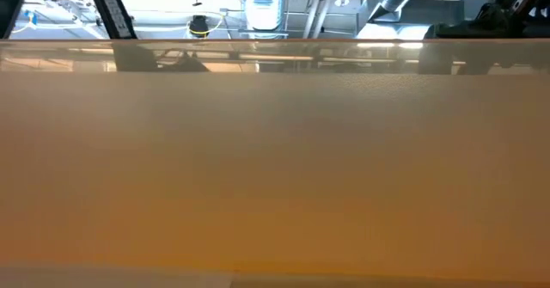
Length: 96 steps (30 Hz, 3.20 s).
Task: Sort popcorn bags into baskets
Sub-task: Put the red popcorn bag into the orange bin
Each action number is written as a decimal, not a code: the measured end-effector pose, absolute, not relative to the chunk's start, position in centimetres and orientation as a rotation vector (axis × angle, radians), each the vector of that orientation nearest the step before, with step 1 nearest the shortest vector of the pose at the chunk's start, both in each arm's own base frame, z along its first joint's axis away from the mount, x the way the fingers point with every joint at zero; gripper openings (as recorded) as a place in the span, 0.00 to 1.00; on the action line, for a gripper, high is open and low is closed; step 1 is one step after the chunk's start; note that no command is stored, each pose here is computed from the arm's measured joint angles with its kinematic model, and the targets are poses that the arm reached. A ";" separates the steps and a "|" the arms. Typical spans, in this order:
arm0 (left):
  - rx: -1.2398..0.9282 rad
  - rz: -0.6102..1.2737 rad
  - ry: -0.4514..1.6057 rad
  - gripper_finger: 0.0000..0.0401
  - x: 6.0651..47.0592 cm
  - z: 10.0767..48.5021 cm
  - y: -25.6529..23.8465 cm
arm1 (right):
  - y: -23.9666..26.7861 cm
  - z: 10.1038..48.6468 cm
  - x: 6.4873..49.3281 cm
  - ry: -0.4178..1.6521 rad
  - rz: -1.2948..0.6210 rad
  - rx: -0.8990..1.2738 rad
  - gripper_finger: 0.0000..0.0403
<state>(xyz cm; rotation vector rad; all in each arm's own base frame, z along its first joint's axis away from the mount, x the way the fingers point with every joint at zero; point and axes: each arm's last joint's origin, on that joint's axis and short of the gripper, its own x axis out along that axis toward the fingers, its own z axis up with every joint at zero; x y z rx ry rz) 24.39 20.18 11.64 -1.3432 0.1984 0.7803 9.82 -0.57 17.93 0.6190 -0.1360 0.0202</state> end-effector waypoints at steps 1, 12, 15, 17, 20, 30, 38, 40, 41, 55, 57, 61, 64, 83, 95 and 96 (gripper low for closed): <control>-1.352 0.767 0.162 0.79 24.6 11.5 20.4 | -0.6 17.9 9.8 -0.136 0.020 0.619 0.17; -1.336 0.911 0.162 0.53 25.2 12.0 21.6 | -0.6 17.9 9.8 -0.129 0.019 0.620 0.17; -1.322 0.932 0.165 0.35 25.4 12.2 21.8 | -0.6 17.7 9.8 -0.112 0.013 0.622 0.17; -1.313 0.943 0.150 0.21 25.5 12.4 22.0 | -0.6 17.6 9.9 -0.102 0.010 0.623 0.17; -1.307 0.944 0.135 0.04 25.5 12.5 22.1 | -0.6 17.4 9.9 -0.084 0.002 0.626 0.17; -1.310 0.818 0.116 0.01 26.1 14.5 21.2 | -0.6 17.3 9.9 -0.072 -0.007 0.627 0.17; -1.239 0.631 0.053 0.01 26.4 19.7 18.8 | -0.6 17.0 9.9 -0.042 -0.018 0.628 0.17; -1.219 0.534 0.089 0.00 26.6 21.4 16.9 | -0.6 17.0 9.9 -0.042 -0.019 0.627 0.17; -1.207 0.486 0.110 0.00 26.7 22.1 15.9 | -0.6 17.0 9.9 -0.042 -0.019 0.627 0.17; -1.208 0.441 0.255 0.00 23.9 26.7 -5.3 | -0.6 16.8 9.9 -0.023 -0.029 0.628 0.17; -1.237 0.469 0.245 0.00 23.6 26.1 -7.3 | -0.6 16.8 9.9 -0.022 -0.029 0.627 0.17; -1.247 0.519 0.256 0.00 23.9 24.3 -9.9 | -0.6 16.8 9.9 -0.020 -0.030 0.621 0.17; -1.271 0.507 0.269 0.00 24.9 22.9 -10.9 | -0.6 16.7 9.9 -0.018 -0.030 0.620 0.17; -1.202 0.521 0.542 0.00 33.7 23.4 -15.9 | -0.7 16.5 9.9 -0.001 -0.054 0.618 0.17; -1.230 0.535 0.541 0.00 35.2 20.7 -16.6 | -0.7 16.5 9.9 0.000 -0.055 0.619 0.17; -1.219 0.544 0.540 0.00 35.2 20.6 -16.5 | -0.7 16.5 9.9 0.000 -0.055 0.622 0.17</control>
